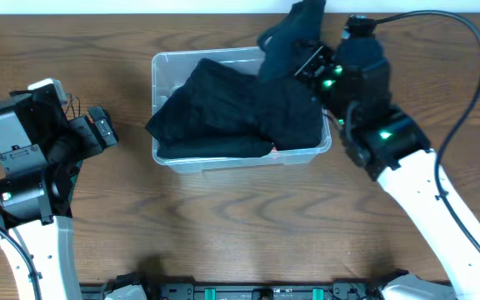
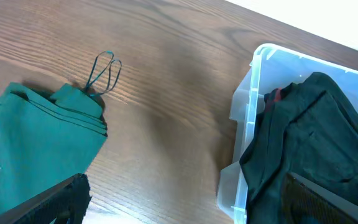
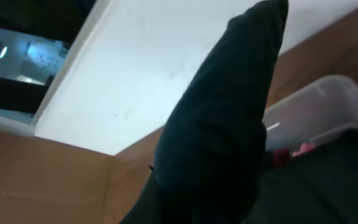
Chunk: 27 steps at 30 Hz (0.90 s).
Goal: Pack container
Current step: 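Lift the navy clothing and carry it over the bin's right side, then lower the navy clothing into the bin and open the right gripper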
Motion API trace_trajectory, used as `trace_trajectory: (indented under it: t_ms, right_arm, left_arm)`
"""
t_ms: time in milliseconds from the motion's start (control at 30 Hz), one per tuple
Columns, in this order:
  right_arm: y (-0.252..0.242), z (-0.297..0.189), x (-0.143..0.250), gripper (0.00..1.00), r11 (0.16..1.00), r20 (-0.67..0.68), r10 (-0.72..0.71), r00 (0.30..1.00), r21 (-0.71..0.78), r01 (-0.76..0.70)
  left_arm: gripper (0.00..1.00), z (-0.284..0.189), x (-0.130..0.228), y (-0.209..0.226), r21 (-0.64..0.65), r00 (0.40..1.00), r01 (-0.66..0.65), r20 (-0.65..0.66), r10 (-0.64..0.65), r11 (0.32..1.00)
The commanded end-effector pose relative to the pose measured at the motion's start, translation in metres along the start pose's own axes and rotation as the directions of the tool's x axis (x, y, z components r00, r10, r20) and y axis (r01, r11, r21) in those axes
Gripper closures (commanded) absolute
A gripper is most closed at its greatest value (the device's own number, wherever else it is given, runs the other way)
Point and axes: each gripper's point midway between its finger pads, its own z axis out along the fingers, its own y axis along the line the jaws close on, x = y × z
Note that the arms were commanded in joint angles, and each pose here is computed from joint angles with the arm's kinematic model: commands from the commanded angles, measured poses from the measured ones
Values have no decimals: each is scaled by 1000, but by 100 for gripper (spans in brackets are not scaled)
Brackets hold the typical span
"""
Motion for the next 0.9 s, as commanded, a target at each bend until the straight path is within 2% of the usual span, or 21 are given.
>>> trace_trajectory:
  t_ms: [0,267,433,733,867]
  right_arm:
    - [-15,19,15,99,995,15,66,998,68,-67]
    - [-36,45,42,99,988,-52,95,994,129,-88]
    - [-48,43,50,99,980,-80,93,992,181,-77]
    - [-98,23,79,99,901,-140,213,967,411,-139]
    - [-108,18,84,99,875,-137,249,959,455,-163]
  left_arm:
    - [2,-4,-4,-1,8,1000,3,12,-3,1000]
    - [2,-4,-4,-1,8,1000,3,12,-3,1000]
    - [2,-4,-4,-1,8,1000,3,12,-3,1000]
    - [2,-4,-4,-1,8,1000,3,12,-3,1000]
    - [2,-4,-4,-1,8,1000,3,12,-3,1000]
